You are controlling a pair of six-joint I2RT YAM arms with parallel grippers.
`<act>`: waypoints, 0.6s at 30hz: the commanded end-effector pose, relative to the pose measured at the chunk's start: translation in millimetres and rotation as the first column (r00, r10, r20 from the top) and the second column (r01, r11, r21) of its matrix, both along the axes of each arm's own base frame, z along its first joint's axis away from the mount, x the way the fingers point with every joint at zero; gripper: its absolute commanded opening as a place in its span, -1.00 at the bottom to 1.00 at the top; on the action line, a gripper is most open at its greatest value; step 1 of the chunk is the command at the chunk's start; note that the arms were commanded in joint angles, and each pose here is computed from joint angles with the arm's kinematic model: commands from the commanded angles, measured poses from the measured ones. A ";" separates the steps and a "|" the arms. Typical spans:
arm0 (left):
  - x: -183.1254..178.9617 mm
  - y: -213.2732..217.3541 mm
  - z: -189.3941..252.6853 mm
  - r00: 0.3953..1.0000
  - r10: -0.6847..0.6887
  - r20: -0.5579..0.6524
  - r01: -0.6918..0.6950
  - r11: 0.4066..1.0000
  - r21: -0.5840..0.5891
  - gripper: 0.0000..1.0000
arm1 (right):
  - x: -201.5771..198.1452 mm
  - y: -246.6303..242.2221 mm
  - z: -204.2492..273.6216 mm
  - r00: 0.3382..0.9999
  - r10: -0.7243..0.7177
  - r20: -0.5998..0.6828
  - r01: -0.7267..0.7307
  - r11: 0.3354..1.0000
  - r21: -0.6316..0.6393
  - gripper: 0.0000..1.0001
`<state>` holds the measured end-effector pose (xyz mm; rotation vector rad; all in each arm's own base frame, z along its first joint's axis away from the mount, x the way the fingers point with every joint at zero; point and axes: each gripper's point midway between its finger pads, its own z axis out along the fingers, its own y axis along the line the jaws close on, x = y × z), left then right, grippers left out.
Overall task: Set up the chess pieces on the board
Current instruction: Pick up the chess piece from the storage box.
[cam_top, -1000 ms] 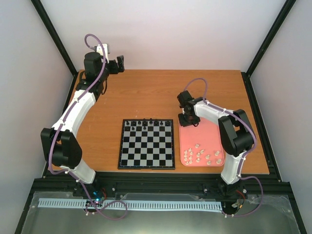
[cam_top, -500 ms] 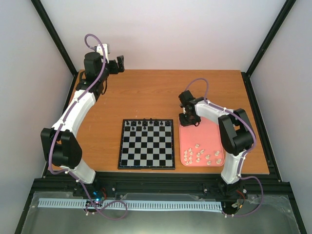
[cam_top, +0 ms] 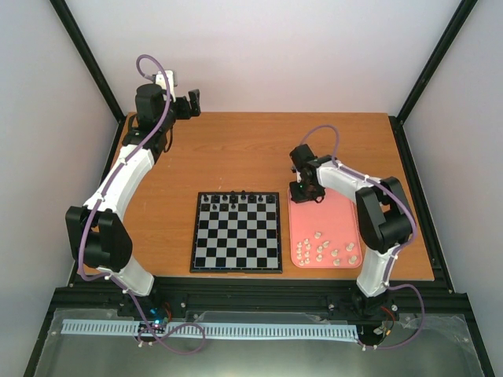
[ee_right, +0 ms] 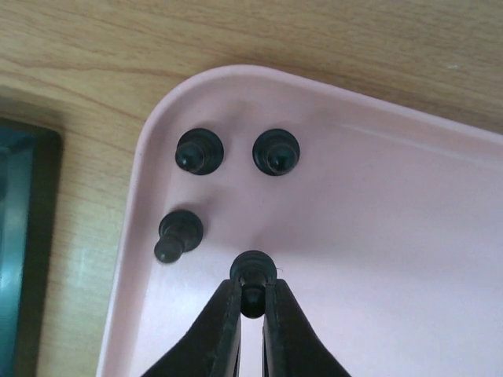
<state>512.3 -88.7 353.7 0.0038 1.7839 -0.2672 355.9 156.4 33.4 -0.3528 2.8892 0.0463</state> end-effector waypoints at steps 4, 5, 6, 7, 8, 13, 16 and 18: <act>2.0 -3.2 21.2 0.999 -0.010 0.043 0.010 1.000 -0.006 0.99 | -4.3 -3.0 58.0 0.996 -0.011 0.086 0.010 1.000 0.016 -0.86; 1.8 -3.1 21.3 0.999 -0.010 0.043 0.010 1.000 -0.006 1.00 | -5.0 -1.2 63.0 0.996 -0.007 0.094 0.005 1.000 0.013 -0.86; 1.9 -3.4 21.2 0.999 -0.011 0.043 0.011 1.000 -0.008 0.99 | -6.4 2.1 67.8 0.995 0.003 0.098 -0.005 1.000 0.015 -0.86; 1.5 -3.3 21.9 0.999 -0.011 0.044 0.011 1.000 -0.008 1.00 | -7.9 6.6 71.2 0.995 0.016 0.099 -0.017 1.000 0.015 -0.86; 1.3 -3.7 22.0 0.999 -0.013 0.044 0.013 1.000 -0.008 0.99 | -8.7 12.8 75.1 0.994 0.032 0.104 -0.034 0.999 0.017 -0.86; -0.1 -2.3 23.2 0.999 -0.007 0.046 0.007 1.000 -0.006 0.99 | -17.3 62.3 91.2 0.981 0.153 0.117 -0.156 0.988 0.018 -0.86; -0.8 -1.7 24.4 0.999 -0.004 0.049 0.004 1.000 -0.004 1.00 | -25.4 97.3 97.0 0.964 0.241 0.116 -0.246 0.969 0.028 -0.85; -0.7 -1.7 24.2 0.999 -0.004 0.048 0.004 1.000 -0.005 1.00 | -30.9 117.8 98.7 0.950 0.291 0.112 -0.296 0.954 0.038 -0.85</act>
